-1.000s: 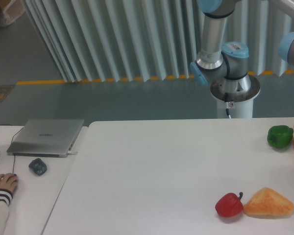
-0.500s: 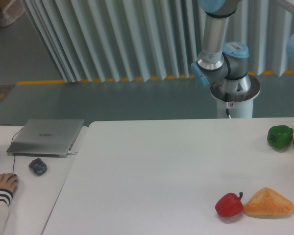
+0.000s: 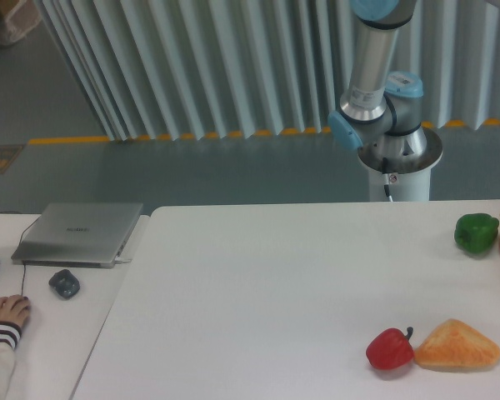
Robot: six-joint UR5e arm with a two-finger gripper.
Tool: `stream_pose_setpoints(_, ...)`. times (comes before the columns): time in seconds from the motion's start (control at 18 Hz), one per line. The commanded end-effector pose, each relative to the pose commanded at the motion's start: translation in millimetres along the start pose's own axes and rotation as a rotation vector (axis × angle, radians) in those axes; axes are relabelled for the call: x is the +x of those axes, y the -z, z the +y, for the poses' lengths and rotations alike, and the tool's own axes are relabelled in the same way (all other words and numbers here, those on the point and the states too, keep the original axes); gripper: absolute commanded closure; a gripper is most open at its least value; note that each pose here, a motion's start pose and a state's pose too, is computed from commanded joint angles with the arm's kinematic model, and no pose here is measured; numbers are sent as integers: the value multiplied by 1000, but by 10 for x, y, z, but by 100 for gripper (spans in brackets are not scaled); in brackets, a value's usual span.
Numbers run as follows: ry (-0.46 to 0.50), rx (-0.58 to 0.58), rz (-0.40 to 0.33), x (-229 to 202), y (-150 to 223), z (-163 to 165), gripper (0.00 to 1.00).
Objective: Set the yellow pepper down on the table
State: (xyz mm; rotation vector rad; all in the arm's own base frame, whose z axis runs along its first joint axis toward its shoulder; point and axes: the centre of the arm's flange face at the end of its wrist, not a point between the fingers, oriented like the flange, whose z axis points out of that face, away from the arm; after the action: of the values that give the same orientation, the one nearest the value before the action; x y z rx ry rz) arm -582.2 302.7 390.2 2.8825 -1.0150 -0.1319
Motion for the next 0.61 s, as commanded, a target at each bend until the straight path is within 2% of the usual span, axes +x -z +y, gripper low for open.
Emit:
stream_pose_setpoints(0.17,-71,-49,10,-58,-59,126,0)
stream_pose_setpoints(0.39,-88,-112,32,-103,-185,118,0)
stream_pose_setpoints(0.61,-102,-119,26,-134,-197,91,0)
